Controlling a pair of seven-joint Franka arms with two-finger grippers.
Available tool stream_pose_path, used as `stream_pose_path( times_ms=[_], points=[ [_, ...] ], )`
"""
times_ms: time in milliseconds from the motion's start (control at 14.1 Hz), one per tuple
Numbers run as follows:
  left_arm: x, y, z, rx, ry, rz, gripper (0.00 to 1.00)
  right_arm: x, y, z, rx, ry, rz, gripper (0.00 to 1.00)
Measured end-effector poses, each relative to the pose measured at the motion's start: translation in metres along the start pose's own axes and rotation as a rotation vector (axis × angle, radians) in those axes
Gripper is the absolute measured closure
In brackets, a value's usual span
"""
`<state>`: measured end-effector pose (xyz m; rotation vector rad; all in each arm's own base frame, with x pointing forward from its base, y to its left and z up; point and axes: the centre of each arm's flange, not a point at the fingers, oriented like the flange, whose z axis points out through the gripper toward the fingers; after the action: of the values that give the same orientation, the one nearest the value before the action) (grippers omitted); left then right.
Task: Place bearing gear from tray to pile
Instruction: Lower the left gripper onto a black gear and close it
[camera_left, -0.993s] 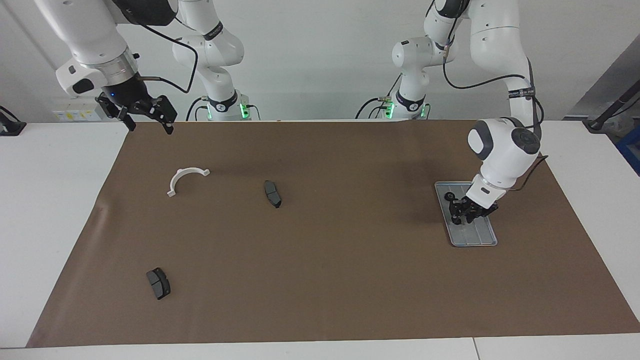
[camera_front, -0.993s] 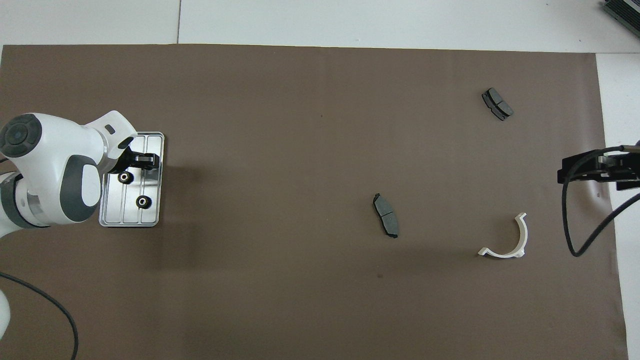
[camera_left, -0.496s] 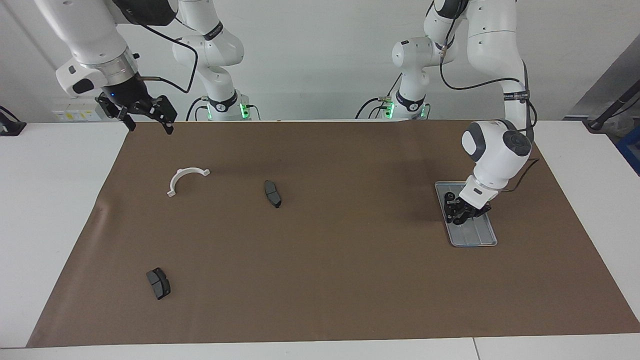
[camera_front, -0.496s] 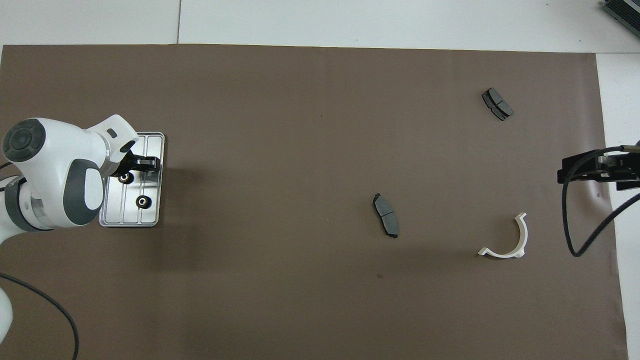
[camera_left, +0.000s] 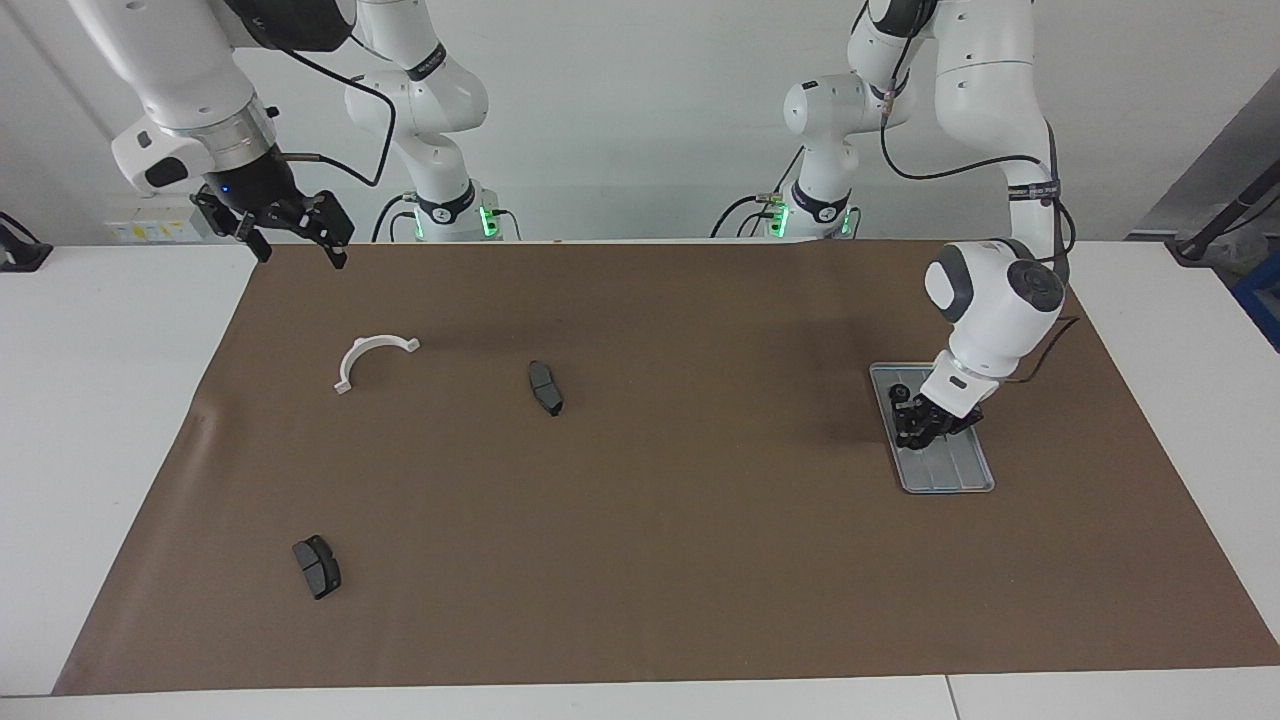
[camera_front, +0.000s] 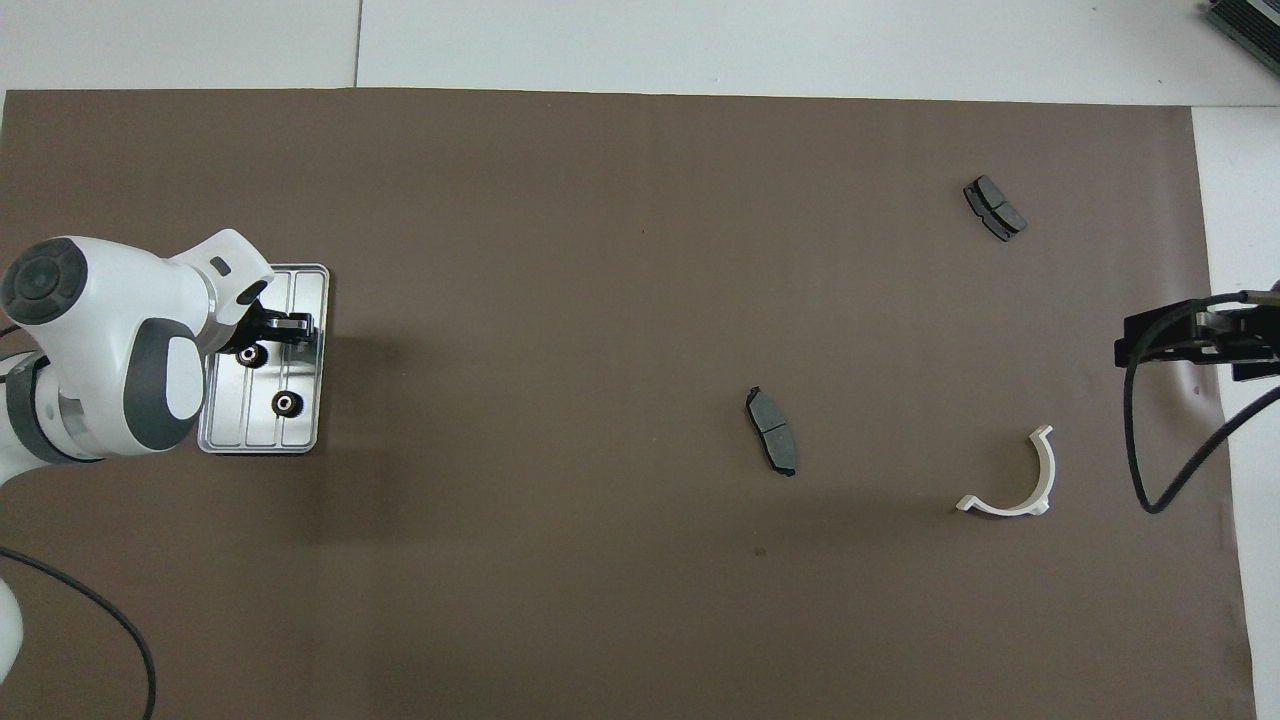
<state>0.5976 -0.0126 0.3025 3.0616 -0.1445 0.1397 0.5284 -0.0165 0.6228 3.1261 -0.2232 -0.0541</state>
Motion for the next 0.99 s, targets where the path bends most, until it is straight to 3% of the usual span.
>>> stream_pose_path(
  times_ms=[213, 425, 993],
  points=[
    [0.0000, -0.0005, -0.0002, 0.000, 0.001, -0.001, 0.66, 0.0000, 0.0000, 0.0000, 0.000, 0.000, 0.000, 0.00],
    [0.0001, -0.0013, -0.0005, 0.001, 0.002, -0.002, 0.74, 0.0000, 0.0000, 0.0000, 0.000, 0.000, 0.000, 0.00],
    [0.0001, -0.0014, -0.0006, 0.001, 0.002, -0.002, 0.75, 0.0000, 0.0000, 0.0000, 0.000, 0.000, 0.000, 0.00]
  ],
)
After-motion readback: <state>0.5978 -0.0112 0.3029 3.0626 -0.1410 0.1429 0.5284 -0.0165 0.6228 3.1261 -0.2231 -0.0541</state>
